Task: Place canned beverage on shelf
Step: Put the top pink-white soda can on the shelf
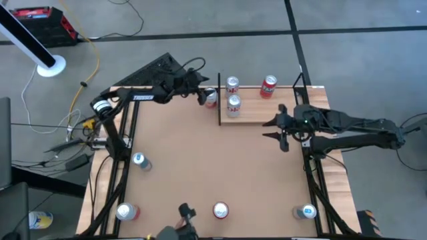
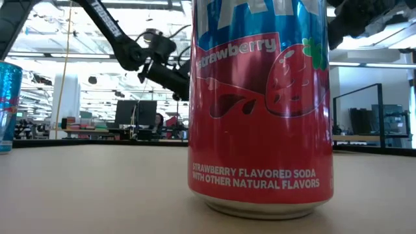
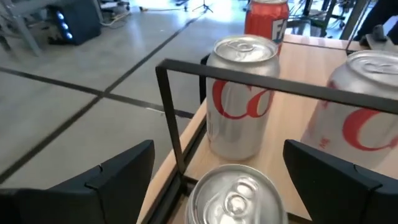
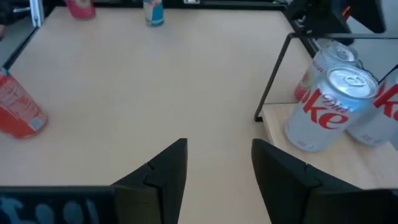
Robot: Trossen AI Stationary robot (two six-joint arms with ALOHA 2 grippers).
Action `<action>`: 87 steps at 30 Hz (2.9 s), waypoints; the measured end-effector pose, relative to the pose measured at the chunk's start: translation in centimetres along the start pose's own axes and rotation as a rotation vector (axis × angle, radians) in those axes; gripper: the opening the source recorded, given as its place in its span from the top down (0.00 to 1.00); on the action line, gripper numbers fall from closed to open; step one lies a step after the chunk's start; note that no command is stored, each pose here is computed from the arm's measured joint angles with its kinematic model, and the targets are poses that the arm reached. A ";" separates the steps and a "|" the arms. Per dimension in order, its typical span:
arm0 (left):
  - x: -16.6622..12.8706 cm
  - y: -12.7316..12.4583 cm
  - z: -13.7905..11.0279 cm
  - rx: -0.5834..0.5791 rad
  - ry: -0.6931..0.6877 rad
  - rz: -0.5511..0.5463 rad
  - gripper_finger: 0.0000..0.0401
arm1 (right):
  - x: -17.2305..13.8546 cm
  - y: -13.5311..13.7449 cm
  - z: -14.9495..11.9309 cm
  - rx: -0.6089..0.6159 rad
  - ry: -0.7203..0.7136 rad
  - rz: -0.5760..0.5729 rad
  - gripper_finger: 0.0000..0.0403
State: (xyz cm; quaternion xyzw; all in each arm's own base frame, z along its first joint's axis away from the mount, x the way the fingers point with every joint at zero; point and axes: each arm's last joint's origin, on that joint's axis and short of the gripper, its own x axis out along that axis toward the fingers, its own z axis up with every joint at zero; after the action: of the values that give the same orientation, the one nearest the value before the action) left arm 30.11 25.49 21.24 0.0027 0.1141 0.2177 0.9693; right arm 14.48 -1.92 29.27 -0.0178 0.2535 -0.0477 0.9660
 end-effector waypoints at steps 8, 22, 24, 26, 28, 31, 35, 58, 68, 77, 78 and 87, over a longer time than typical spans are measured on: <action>1.2 -0.1 -1.4 -0.022 0.031 -0.075 0.15 | 0.5 0.0 -0.5 0.002 -0.014 -0.002 0.50; 1.1 -0.2 -2.5 -0.002 0.136 -0.041 0.15 | 1.4 0.0 0.3 0.013 -0.071 -0.001 0.50; 1.1 -0.2 -2.5 -0.004 0.141 -0.030 0.15 | 1.6 0.1 0.4 0.012 -0.079 0.001 0.50; 1.1 -0.2 -2.5 -0.005 0.150 -0.022 0.15 | 1.8 0.2 0.4 0.007 -0.064 -0.002 0.50; 1.0 -0.2 -2.7 -0.009 0.169 -0.022 0.15 | 2.0 0.5 0.4 -0.002 -0.057 -0.022 0.50; 1.0 -0.3 -3.0 0.001 0.200 -0.026 0.20 | 2.2 0.8 0.4 -0.017 -0.051 -0.072 0.50; 1.0 -0.5 -3.1 0.005 0.222 -0.027 0.33 | 2.5 1.3 0.6 -0.032 -0.058 -0.086 0.50; -6.5 -15.9 2.1 0.149 0.413 -0.312 0.33 | 3.7 2.1 0.2 0.072 0.008 -0.058 0.50; -6.5 -25.1 3.1 0.230 0.011 -0.377 0.33 | 3.5 3.2 0.2 0.046 0.002 -0.070 0.50; -0.3 -25.8 2.6 0.146 0.062 -0.315 0.33 | 3.6 3.5 0.0 0.034 0.020 -0.058 0.50; 0.4 -25.9 2.4 0.150 0.090 -0.314 0.33 | 3.6 3.5 0.0 0.035 0.020 -0.058 0.50; 4.1 -27.5 1.8 0.142 0.193 -0.290 0.30 | 3.7 3.5 -0.2 0.062 0.037 -0.060 0.50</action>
State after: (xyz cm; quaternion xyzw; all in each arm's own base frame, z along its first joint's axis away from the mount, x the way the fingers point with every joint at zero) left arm 45.64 2.43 20.60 0.0335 0.2209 0.0662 0.9725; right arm 17.86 1.15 27.11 0.0052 0.2693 -0.0849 0.9593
